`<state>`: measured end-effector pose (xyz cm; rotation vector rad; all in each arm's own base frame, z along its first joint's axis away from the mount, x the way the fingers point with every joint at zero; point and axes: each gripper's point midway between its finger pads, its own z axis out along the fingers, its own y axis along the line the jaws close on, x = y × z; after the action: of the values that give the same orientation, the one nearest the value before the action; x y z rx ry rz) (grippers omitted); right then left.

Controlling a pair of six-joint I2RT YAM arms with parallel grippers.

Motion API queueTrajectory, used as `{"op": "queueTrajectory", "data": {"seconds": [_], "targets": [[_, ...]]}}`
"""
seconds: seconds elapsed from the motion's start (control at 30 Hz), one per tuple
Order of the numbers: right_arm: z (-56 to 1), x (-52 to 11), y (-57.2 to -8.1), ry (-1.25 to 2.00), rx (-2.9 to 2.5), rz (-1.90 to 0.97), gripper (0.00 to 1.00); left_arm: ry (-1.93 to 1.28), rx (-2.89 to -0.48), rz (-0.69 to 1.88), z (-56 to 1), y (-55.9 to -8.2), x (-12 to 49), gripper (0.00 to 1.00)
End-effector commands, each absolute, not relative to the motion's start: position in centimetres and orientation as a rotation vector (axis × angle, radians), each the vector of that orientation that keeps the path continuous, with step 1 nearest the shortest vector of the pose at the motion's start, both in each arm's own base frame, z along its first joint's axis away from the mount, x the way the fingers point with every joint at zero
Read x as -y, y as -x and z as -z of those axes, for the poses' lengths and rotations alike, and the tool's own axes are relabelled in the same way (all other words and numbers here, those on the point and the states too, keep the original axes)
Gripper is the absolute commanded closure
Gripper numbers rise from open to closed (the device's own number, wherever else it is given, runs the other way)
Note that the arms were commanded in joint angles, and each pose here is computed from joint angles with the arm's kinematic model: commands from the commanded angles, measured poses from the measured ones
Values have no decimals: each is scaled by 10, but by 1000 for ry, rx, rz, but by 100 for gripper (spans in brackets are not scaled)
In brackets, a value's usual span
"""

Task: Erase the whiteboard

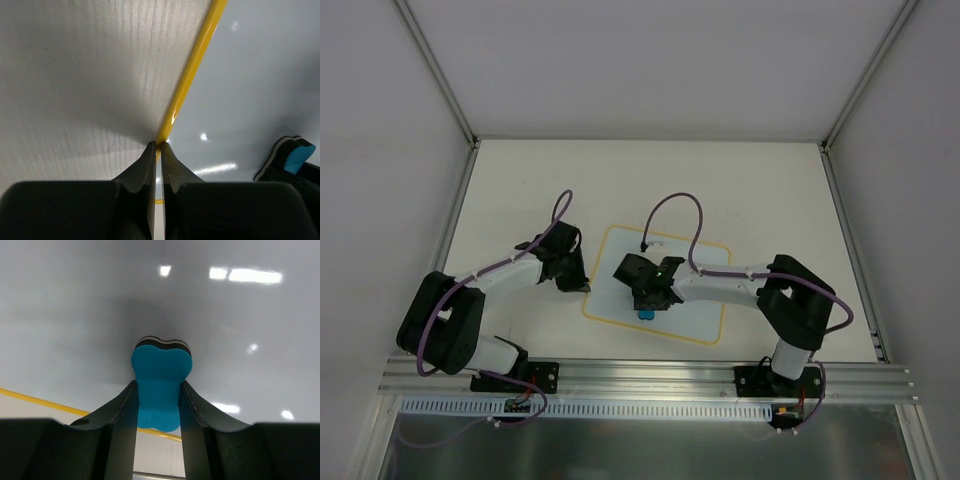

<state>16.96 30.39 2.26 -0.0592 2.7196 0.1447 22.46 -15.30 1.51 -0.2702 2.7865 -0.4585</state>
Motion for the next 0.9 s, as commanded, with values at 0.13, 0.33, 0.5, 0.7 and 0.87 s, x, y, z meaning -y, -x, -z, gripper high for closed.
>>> {"op": "queueTrajectory", "data": {"seconds": [0.13, 0.33, 0.5, 0.7, 0.87], "targets": [[-15, -367, -183, 171, -2743, -237, 100, 288, -2838, 382, -1, -214, 146, 100], [-6, -325, -205, -23, -2760, -140, 100, 298, -2834, 365, 0, -216, 144, 100], [-23, -245, -231, -197, -2682, 91, 100, 300, -2835, 353, 1, -218, 143, 100], [-56, -179, -272, -341, -2587, 141, 100, 294, -2819, 359, -4, -224, 146, 100], [-97, -105, -317, -474, -2489, 170, 100, 292, -2794, 364, -9, -232, 148, 100]]}}
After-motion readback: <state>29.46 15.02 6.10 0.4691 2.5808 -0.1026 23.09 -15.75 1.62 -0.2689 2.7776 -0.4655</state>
